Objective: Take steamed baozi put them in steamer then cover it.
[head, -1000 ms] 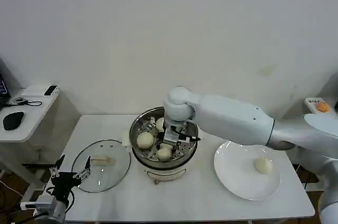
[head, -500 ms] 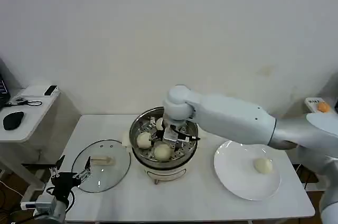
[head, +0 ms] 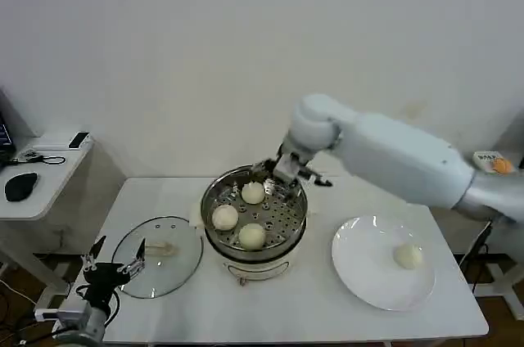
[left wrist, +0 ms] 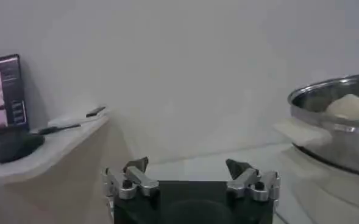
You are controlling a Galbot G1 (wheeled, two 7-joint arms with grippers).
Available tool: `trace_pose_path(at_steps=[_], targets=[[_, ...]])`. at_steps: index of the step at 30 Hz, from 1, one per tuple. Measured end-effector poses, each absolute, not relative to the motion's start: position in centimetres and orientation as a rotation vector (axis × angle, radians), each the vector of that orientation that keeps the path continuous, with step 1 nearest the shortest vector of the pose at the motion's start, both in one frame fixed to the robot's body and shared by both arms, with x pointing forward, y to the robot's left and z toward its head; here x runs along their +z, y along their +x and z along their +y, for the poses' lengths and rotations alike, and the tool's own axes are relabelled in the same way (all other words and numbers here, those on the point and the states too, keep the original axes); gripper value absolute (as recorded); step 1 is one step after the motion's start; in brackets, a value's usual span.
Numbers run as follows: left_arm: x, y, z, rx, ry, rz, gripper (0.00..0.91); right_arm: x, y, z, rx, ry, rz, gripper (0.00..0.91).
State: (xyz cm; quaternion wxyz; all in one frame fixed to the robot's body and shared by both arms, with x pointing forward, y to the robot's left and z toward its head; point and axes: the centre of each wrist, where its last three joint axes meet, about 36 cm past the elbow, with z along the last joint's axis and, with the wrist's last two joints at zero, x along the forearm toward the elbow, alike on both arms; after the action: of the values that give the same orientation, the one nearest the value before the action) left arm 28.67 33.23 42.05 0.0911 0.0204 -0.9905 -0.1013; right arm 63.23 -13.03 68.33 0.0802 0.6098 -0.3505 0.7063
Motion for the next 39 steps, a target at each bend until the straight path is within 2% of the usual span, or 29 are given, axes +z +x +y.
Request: trace_pose_path(at_steps=[9, 18, 27, 39], targets=[[42.4, 29.3, 32.9, -0.319, 0.012, -2.955, 0.907, 68.5, 64.3, -24.2, 1.709, 1.519, -1.386, 0.907], [41.9, 29.1, 32.2, -0.332, -0.033, -2.934, 0.907, 64.2, 62.9, -33.3, 1.456, 1.313, -1.454, 0.907], [41.0, 28.9, 31.6, -0.329, -0.052, -2.909, 0.907, 58.5, 61.6, -37.4, 1.356, 1.212, -1.392, 0.907], [40.8, 28.4, 32.0, -0.346, -0.051, -2.891, 0.907, 52.9, 60.2, -39.1, 1.335, 1.177, -1.269, 0.907]])
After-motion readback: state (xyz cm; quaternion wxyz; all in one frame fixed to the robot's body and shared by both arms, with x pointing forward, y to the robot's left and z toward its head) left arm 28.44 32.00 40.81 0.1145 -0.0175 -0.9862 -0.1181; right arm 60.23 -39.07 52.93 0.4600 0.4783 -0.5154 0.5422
